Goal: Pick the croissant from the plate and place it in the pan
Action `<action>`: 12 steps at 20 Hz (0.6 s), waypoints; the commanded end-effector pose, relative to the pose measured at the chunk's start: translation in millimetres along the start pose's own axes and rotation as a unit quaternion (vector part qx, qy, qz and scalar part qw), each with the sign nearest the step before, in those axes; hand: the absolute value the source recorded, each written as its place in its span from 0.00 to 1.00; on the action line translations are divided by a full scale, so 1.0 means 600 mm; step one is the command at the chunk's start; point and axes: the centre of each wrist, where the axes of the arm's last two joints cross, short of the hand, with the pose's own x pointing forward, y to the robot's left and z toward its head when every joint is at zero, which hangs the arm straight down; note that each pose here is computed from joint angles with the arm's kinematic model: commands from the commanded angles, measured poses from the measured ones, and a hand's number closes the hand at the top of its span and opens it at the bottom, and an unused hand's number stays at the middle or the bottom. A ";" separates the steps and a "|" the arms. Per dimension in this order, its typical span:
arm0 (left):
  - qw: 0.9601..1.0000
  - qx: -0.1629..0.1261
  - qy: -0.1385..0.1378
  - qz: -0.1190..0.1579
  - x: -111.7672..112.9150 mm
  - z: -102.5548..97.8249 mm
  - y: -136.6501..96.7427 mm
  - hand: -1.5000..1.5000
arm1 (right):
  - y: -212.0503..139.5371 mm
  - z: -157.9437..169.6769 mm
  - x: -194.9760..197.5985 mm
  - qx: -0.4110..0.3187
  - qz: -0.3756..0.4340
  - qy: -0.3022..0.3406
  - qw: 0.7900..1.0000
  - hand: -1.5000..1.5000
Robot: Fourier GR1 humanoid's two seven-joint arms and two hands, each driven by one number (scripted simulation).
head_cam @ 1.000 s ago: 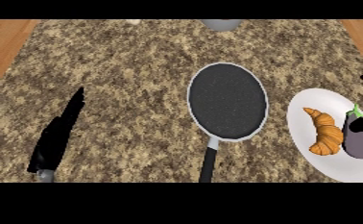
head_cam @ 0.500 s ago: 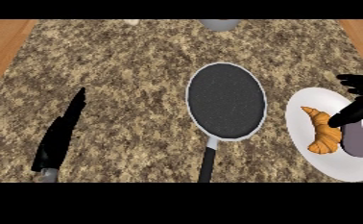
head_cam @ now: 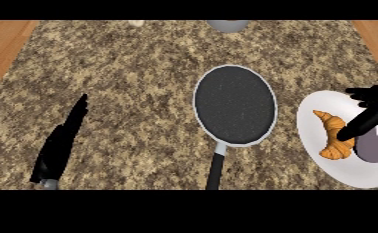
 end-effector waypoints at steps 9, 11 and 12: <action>1.000 -0.005 -0.001 0.001 0.005 0.002 0.002 0.50 | 0.055 -0.045 0.016 0.023 0.030 0.057 0.998 0.00; 1.000 0.004 0.007 0.006 0.015 -0.018 -0.019 0.50 | 0.033 -0.047 -0.001 0.023 0.024 0.060 0.998 0.00; 1.000 0.002 0.002 -0.001 0.039 0.006 -0.019 0.50 | 0.044 -0.051 -0.009 0.026 0.028 0.067 0.997 0.00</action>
